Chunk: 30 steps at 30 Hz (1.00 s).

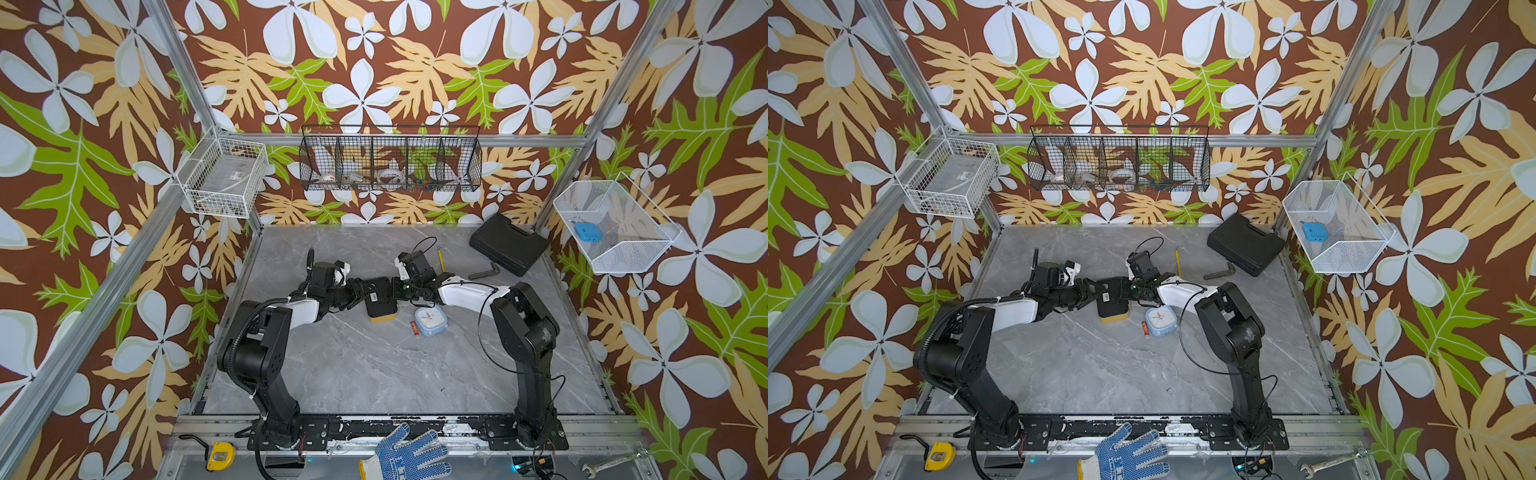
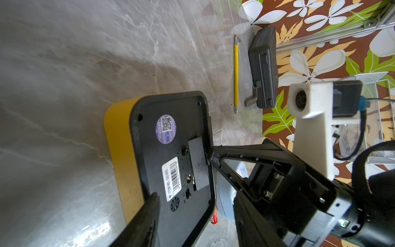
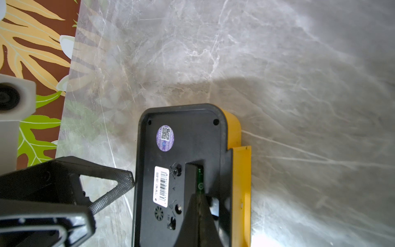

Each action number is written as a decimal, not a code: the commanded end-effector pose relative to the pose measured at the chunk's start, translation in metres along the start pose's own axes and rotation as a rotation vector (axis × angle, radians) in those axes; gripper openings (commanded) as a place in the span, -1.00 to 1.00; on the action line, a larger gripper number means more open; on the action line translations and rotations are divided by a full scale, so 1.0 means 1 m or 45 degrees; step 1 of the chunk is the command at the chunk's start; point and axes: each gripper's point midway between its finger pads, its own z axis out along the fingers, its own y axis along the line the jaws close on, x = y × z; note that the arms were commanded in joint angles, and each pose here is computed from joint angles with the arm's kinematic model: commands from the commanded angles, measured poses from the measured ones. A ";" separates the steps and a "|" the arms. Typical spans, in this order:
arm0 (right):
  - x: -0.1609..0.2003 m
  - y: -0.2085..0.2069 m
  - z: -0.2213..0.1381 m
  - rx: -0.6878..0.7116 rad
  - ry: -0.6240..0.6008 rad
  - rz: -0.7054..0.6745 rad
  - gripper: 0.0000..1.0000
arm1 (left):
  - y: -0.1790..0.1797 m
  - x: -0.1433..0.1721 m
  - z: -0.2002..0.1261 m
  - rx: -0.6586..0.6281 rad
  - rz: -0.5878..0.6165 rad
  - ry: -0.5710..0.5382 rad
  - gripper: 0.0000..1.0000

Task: Insert the battery into the alarm
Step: Install the battery in the alarm.

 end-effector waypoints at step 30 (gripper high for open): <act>-0.004 0.003 0.000 0.073 -0.008 -0.080 -0.52 | 0.001 0.000 0.004 0.018 0.000 0.015 0.15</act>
